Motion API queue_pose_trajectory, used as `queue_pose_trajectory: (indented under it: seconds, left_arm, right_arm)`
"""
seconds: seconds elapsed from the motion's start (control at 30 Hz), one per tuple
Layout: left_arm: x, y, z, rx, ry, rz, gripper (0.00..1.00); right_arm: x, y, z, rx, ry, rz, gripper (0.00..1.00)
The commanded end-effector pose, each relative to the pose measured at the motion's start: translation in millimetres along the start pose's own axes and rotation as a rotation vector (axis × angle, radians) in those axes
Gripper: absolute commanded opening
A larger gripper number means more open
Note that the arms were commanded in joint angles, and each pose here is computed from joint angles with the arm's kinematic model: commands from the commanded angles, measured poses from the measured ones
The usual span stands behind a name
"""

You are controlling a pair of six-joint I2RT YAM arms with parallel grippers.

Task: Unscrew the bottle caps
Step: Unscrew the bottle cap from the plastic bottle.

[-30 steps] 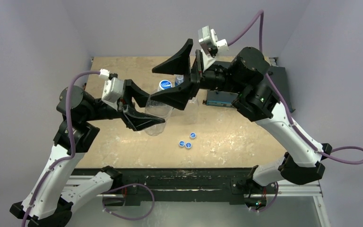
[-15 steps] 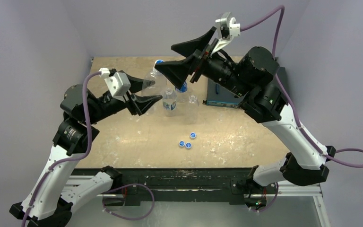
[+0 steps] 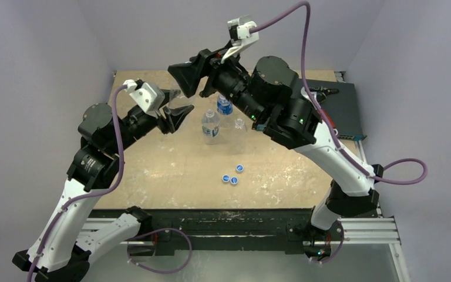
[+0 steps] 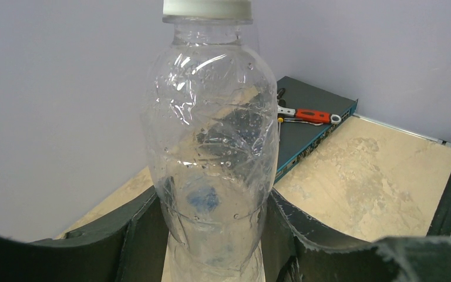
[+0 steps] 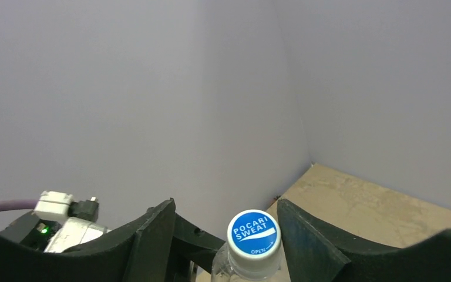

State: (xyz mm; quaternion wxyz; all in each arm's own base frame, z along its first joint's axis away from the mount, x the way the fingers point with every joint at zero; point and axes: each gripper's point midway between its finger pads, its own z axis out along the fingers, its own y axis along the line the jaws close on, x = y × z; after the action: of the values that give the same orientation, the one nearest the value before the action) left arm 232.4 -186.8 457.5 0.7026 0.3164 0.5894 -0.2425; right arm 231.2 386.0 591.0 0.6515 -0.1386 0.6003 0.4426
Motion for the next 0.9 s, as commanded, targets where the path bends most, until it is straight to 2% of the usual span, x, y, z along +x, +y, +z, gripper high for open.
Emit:
queue_pose_trajectory:
  seconds: [0.0,0.3,0.57,0.87]
  left_arm:
    - [-10.3,3.7,-2.3,-0.021,-0.032,0.03,0.01]
    - [-10.1,0.9,-0.7,-0.006,-0.038,0.017,0.01]
    - [-11.1,-0.5,-0.3,0.0,-0.043,0.009,0.01]
    - [-13.8,-1.2,-1.6,0.002,-0.051,0.009,0.01]
  right_arm:
    - [-23.0,-8.3,-7.7,0.065,-0.066,0.0,0.64]
    - [-18.1,-12.4,-8.0,0.08,-0.064,-0.003,0.47]
    - [-3.7,-14.1,-4.7,0.083,-0.023,-0.017,0.55]
    - [0.5,-14.8,-3.4,0.084,-0.014,-0.021,0.49]
